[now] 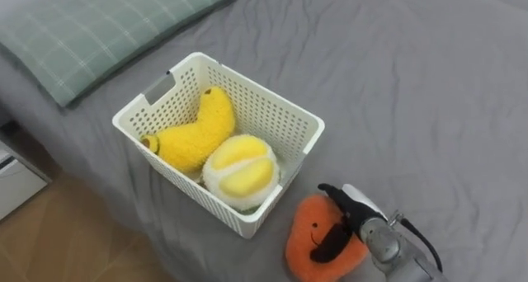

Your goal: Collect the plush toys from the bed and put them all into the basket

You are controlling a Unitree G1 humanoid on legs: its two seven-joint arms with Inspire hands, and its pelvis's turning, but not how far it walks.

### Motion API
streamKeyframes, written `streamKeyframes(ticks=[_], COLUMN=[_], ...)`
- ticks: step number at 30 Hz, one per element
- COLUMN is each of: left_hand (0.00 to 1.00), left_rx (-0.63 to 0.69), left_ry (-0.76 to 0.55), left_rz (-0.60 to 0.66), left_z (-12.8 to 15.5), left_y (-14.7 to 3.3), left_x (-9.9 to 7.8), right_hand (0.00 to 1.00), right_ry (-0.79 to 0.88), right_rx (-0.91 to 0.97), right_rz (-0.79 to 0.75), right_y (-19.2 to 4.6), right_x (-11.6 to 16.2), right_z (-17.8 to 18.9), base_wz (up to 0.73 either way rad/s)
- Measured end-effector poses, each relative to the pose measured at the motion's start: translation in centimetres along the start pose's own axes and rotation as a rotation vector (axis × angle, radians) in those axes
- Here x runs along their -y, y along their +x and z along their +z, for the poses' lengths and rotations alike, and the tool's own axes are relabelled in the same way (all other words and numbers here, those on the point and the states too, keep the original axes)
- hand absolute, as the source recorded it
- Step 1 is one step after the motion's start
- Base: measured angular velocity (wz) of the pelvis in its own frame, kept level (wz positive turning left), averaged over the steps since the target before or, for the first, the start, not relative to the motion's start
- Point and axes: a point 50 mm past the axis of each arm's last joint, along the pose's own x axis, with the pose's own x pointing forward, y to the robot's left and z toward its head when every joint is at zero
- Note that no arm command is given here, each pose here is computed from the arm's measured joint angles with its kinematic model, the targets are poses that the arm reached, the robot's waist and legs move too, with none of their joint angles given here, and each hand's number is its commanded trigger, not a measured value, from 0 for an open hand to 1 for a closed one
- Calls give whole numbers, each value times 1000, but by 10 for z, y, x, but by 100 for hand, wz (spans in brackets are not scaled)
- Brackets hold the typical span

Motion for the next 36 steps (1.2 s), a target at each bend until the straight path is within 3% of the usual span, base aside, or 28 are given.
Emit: streamKeyframes(ticks=[2,3,4,5,23,30,36], left_hand=[0,0,0,0,0,0,0], left_rx=[3,6,7,7,-27,-36,-28], left_ry=[-4,-8,-9,-9,-25,-28,-52], left_rz=[-2,-2,-2,-2,-6,9,50], left_z=[0,1,1,1,-8,-11,-13], left_y=[0,0,0,0,0,-1,-2], left_x=[0,0,0,0,1,-5,-21], right_hand=[0,40,53,98,100,100,100], right_ry=[-2,-4,-4,-4,32,156,273], right_rx=[-5,-8,-12,-23,-73,87,246], right_rz=[3,4,5,10,-42,-199,-417], right_y=[0,0,0,0,-1,-14,-40], right_x=[-1,-1,-1,-2,0,31,77], right_z=[-2,-4,-5,-7,-20,3,19], base_wz=[11,11,13,14,1,-9,-28])
